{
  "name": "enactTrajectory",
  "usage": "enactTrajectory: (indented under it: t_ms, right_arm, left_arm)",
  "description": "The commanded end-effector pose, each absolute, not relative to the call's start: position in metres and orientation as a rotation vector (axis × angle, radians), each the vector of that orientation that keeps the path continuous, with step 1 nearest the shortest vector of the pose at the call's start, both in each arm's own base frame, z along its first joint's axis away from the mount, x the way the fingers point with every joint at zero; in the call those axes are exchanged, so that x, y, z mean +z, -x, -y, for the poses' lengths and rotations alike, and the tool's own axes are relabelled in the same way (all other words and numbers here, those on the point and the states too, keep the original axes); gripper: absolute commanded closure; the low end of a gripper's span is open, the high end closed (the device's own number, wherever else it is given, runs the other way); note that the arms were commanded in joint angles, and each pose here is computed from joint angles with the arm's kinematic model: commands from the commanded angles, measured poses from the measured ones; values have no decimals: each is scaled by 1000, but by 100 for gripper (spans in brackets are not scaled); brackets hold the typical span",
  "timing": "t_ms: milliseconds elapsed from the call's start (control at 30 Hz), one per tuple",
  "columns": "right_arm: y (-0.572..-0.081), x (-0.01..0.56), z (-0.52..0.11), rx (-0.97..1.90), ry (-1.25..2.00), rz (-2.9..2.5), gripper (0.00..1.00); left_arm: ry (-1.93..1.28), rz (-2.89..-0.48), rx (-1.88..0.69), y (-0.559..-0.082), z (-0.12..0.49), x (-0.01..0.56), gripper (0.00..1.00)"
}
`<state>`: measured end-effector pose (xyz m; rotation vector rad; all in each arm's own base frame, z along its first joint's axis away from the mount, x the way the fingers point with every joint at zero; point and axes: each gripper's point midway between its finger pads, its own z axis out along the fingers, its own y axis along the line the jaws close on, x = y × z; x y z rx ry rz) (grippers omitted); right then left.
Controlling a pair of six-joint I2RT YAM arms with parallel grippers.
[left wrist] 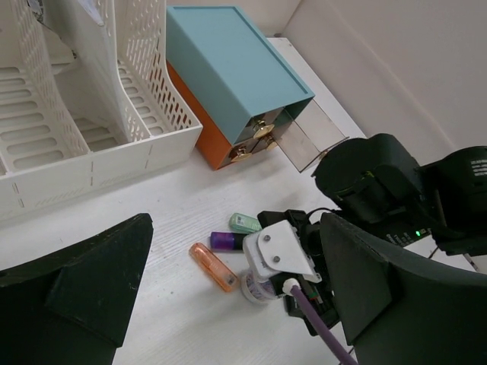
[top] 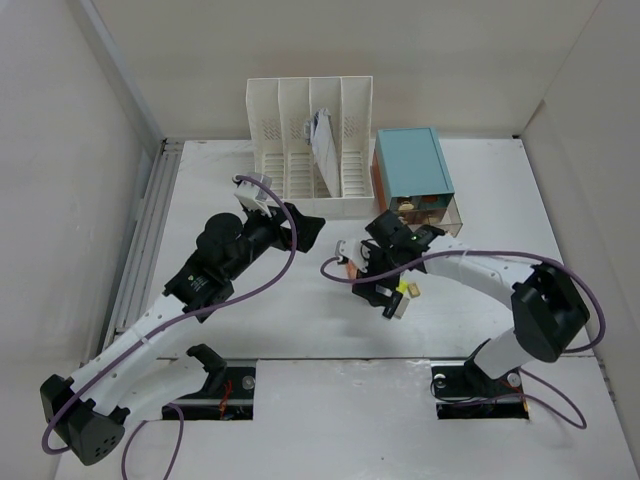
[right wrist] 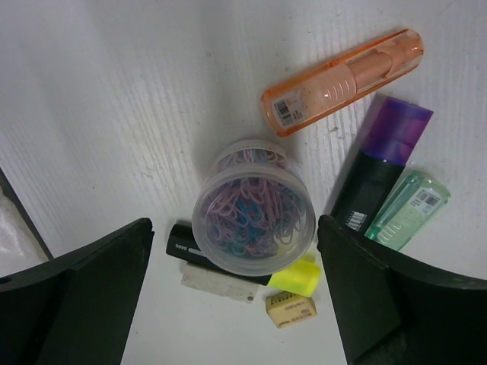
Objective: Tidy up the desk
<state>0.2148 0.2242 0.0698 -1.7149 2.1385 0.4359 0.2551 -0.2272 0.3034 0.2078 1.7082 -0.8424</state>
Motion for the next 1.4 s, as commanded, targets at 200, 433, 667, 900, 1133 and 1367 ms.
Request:
enactTrajectory:
  t_ms: [200,433,667,900,1133,1367]
  right_arm:
    - [-226,61,-241,451,1714,-2141,19]
    - [-230,68,-242,439,1689,-2123,57]
    - [-242,112,-237,349,1631,-2032,74]
    - [-300,223,-192,104,1298,-1873,78]
    - [-355,262,-113,-174,820,-1945,78]
    - [-371,257,-75,-235,607,-2005,80]
  left_arm:
    - [-215,-1652,-837,-255,223,315,10]
    - [-215,-1652,-837,-255,223,315,10]
    - [-206,-1642,-833,-254,221,318,10]
    - [-197,-1633,-829,-254,219,321,10]
    - [-197,-1633,-829,-254,219,321,10]
    - [-204,-1624,-839,-251,219,324,10]
